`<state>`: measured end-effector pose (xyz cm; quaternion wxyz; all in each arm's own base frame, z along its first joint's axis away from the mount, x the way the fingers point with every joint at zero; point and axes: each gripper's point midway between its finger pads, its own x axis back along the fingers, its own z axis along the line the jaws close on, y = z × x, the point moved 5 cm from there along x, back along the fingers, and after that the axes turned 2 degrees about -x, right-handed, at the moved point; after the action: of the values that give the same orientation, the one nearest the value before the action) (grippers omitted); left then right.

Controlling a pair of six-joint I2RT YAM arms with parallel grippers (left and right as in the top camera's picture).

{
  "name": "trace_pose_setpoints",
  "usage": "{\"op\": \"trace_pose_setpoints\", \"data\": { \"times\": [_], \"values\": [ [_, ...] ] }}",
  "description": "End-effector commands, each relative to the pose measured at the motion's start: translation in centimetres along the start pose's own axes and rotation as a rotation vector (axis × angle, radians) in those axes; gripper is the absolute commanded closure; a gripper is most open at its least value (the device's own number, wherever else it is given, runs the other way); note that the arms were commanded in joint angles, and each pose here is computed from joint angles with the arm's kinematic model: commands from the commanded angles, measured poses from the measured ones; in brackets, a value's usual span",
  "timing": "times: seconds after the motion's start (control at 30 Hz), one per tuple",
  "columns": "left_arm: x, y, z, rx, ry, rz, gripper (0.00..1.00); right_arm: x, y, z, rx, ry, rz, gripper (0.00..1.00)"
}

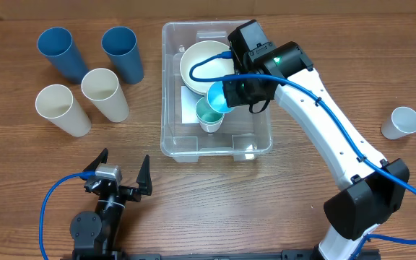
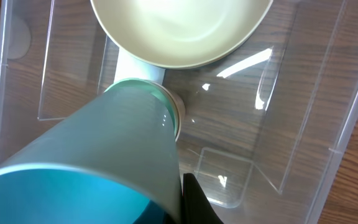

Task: Pack container
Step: 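Lower the light blue cup into the mint cup stack, then move the right gripper to the grey cup and grasp it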

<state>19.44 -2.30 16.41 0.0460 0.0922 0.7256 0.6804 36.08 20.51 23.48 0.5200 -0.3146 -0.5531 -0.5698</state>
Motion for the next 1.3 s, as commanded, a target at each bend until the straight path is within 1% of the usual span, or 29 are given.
{"op": "trace_pose_setpoints", "data": {
  "times": [0.0,0.03,0.07,0.1,0.2,0.33,0.47,0.57,0.73,0.8,0.87,0.93,1.0,1.07,1.13,1.27],
  "values": [
    [0.0,0.0,-0.3,-0.027,-0.023,-0.004,0.0,0.0,-0.1,1.0,0.021,0.021,-0.005,0.96],
    [0.0,0.0,-0.3,-0.027,-0.023,-0.004,0.0,-0.3,-0.2,1.1,0.025,0.02,0.003,0.95],
    [0.0,0.0,-0.3,-0.027,-0.023,-0.004,0.0,-0.8,-0.3,1.3,0.029,0.019,0.015,0.74],
    [0.0,0.0,-0.3,-0.027,-0.023,-0.004,0.0,-1.2,-0.5,1.4,0.032,0.016,0.028,0.58],
    [0.0,0.0,-0.3,-0.027,-0.023,-0.004,0.0,-1.8,-0.7,1.5,0.033,0.011,0.049,0.57],
    [0.0,0.0,-0.3,-0.027,-0.023,-0.004,0.0,-1.3,-0.8,1.5,0.032,0.01,0.055,0.61],
    [0.0,0.0,-0.3,-0.027,-0.023,-0.004,0.0,3.4,1.1,-0.8,-0.027,0.003,-0.04,0.58],
    [0.0,0.0,-0.3,-0.027,-0.023,-0.004,0.0,7.3,2.4,-5.3,-0.151,-0.027,-0.105,0.53],
    [0.0,0.0,-0.3,-0.027,-0.023,-0.004,0.0,10.2,2.1,-17.6,-0.556,-0.128,-0.144,0.53],
    [0.0,0.0,-0.3,-0.027,-0.023,-0.004,0.0,11.5,1.1,-22.6,-0.703,-0.168,-0.174,0.5],
    [0.0,0.0,-0.3,-0.027,-0.023,-0.004,0.0,13.1,-0.9,-27.9,-0.852,-0.215,-0.197,0.48],
    [0.0,0.0,-0.3,-0.027,-0.023,-0.004,0.0,14.6,-3.4,-32.3,-0.98,-0.257,-0.212,0.48],
    [0.0,0.0,-0.3,-0.027,-0.023,-0.004,0.0,14.8,-6.5,-35.9,-1.092,-0.288,-0.19,0.48],
    [0.0,0.0,-0.3,-0.027,-0.023,-0.004,0.0,13.6,-9.4,-38.2,-1.186,-0.296,-0.136,0.49],
    [0.0,0.0,-0.3,-0.027,-0.023,-0.004,0.0,11.3,-11.6,-39.4,-1.234,-0.295,-0.08,0.49],
    [0.0,0.0,-0.3,-0.027,-0.023,-0.004,0.0,7.1,-13.4,-40.5,-1.262,-0.293,-0.042,0.49]
  ]
}}
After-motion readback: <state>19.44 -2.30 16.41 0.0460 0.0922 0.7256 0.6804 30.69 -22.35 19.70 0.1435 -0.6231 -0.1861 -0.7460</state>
